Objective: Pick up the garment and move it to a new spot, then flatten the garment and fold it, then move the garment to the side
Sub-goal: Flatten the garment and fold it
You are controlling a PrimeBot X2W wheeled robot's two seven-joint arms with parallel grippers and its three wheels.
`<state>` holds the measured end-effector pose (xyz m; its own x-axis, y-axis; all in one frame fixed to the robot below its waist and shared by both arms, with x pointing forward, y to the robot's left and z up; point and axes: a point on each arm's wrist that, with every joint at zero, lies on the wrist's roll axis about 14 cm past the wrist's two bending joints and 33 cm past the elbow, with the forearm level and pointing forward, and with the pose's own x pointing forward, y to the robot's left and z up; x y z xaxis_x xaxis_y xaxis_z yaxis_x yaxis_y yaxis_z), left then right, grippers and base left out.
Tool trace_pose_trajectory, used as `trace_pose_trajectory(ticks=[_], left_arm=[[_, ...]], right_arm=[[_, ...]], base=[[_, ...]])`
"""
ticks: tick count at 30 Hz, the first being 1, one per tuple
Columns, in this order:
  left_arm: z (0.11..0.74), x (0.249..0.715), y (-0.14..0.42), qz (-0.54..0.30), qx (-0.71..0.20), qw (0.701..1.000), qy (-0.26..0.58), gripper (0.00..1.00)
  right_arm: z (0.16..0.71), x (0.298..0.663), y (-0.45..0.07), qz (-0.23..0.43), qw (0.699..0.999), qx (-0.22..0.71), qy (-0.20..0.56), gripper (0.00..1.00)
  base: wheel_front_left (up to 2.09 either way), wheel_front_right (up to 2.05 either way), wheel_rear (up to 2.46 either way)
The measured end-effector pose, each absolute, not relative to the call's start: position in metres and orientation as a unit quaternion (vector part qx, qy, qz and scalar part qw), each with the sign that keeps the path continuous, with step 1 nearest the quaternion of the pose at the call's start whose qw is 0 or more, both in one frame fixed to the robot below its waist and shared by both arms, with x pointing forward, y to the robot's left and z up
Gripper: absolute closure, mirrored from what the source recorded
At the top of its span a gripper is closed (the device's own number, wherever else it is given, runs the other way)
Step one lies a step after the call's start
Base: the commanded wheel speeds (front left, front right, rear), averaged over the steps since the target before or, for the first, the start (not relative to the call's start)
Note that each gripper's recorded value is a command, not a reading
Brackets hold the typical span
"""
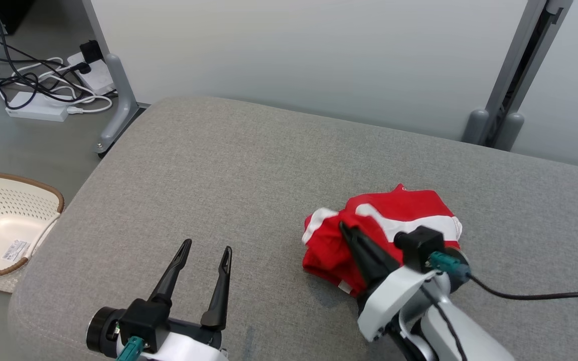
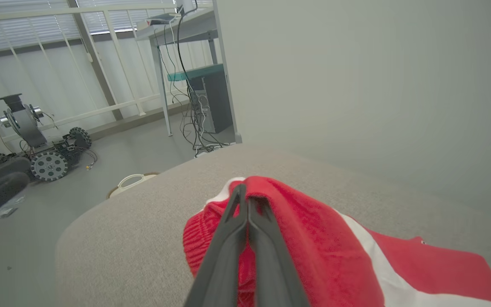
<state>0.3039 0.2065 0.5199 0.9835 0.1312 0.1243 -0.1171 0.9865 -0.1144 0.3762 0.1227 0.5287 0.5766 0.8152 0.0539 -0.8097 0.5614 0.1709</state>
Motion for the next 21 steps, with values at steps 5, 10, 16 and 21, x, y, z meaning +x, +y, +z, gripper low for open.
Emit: trace_pose_trajectory(ticks=[5,10,16,21], left_arm=[[0.519,0.307,0.204,0.058,-0.054,0.995,-0.064,0.00],[0.519,0.311,0.200,0.050,-0.054,0.995,-0.063,0.00],[0.518,0.316,0.191,0.035,-0.055,0.996,-0.061,0.00],[0.520,0.319,0.185,0.024,-0.056,0.996,-0.064,0.00]], right_arm=[[0.472,0.349,0.123,0.477,0.870,0.047,0.116,1.00],[0.436,0.333,0.112,0.473,0.862,0.016,0.183,1.00],[0.407,0.324,0.090,0.448,0.859,-0.001,0.247,0.00],[0.420,0.337,0.081,0.423,0.876,0.024,0.230,0.00]], base=[[0.00,0.00,0.00],[0.00,0.00,0.00],[0.00,0.00,0.00],[0.00,0.00,0.00]])
